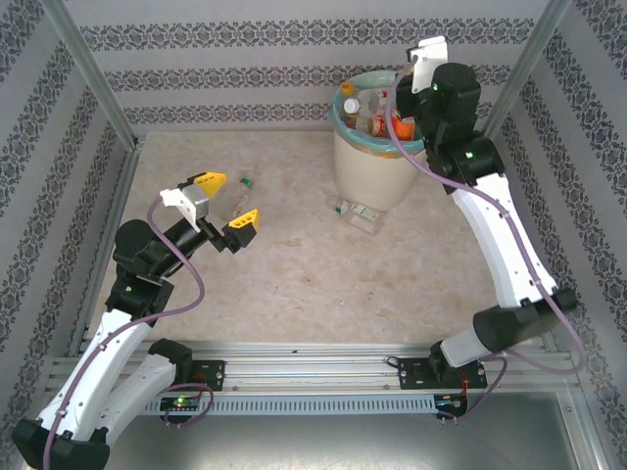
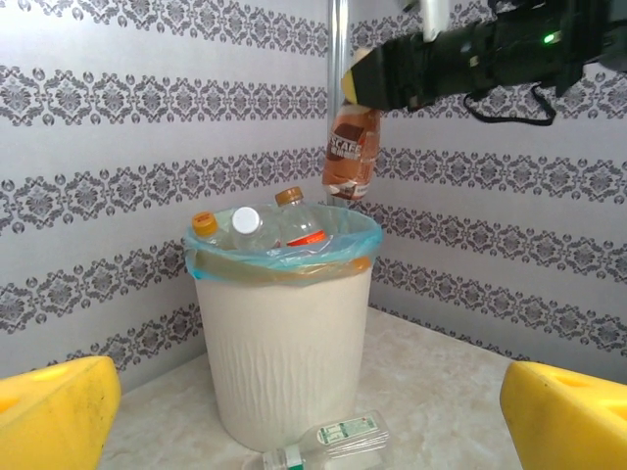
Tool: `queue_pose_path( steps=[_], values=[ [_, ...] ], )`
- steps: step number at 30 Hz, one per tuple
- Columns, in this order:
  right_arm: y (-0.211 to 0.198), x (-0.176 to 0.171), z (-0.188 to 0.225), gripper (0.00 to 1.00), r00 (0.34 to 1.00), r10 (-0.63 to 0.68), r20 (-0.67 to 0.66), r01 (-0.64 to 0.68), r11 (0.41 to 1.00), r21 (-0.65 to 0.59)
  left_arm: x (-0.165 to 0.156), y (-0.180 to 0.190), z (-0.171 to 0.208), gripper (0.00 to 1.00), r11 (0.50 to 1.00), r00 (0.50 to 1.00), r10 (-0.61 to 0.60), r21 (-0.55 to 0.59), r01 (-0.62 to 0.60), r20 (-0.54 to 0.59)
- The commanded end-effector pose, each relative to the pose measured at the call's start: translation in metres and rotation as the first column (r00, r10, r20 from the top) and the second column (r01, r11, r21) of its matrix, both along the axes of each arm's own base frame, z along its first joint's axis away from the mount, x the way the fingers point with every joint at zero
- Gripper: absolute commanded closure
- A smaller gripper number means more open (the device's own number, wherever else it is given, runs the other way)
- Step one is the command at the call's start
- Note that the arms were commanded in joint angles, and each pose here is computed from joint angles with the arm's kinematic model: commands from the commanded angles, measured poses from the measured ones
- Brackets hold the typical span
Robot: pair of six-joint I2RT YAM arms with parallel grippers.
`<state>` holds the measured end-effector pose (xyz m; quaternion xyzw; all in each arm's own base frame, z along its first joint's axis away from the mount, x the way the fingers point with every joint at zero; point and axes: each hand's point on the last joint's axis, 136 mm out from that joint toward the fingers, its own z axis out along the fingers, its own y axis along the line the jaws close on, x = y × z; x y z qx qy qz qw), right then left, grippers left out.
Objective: Put the plastic bottles in the bin
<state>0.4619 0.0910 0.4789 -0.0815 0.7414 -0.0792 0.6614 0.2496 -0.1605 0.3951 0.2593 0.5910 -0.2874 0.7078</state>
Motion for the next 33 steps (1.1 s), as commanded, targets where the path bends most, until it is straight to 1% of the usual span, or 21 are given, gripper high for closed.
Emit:
queue_pose_path(
  steps=[1, 4, 8, 13, 17, 24, 33],
  values=[
    [-0.023, 0.021, -0.012, 0.96, 0.994, -0.109, -0.026, 0.107, 0.99, -0.087, -0.003, 0.0, 0.007, 0.0, 1.0, 1.0, 0.009, 0.009, -0.009, 0.026],
    [-0.031, 0.037, -0.031, 0.95, 0.99, -0.126, -0.065, 0.119, 0.988, -0.096, -0.002, 0.002, 0.005, 0.0, 1.0, 1.0, 0.021, 0.019, -0.021, 0.021],
    [-0.039, 0.052, -0.059, 0.95, 0.987, -0.094, -0.128, 0.091, 0.995, -0.03, -0.001, 0.002, -0.001, 0.0, 0.999, 0.999, 0.03, 0.036, -0.03, 0.015],
    [-0.049, 0.063, -0.102, 0.95, 0.966, -0.1, -0.24, 0.1, 0.995, -0.013, 0.003, 0.003, -0.006, 0.0, 0.998, 0.999, 0.044, 0.043, -0.044, 0.007],
    [-0.052, 0.064, -0.138, 0.93, 0.944, -0.094, -0.317, 0.098, 0.995, -0.003, 0.004, 0.003, -0.009, 0.0, 0.998, 0.999, 0.046, 0.047, -0.046, -0.001],
    [-0.059, 0.066, -0.186, 0.93, 0.903, -0.085, -0.421, 0.109, 0.993, 0.033, 0.006, 0.003, -0.015, 0.0, 0.997, 0.999, 0.05, 0.059, -0.049, -0.018],
    [-0.072, 0.07, -0.224, 0.91, 0.857, -0.091, -0.507, 0.139, 0.989, 0.058, 0.008, 0.003, -0.018, 0.0, 0.996, 0.998, 0.056, 0.066, -0.054, -0.026]
  ],
)
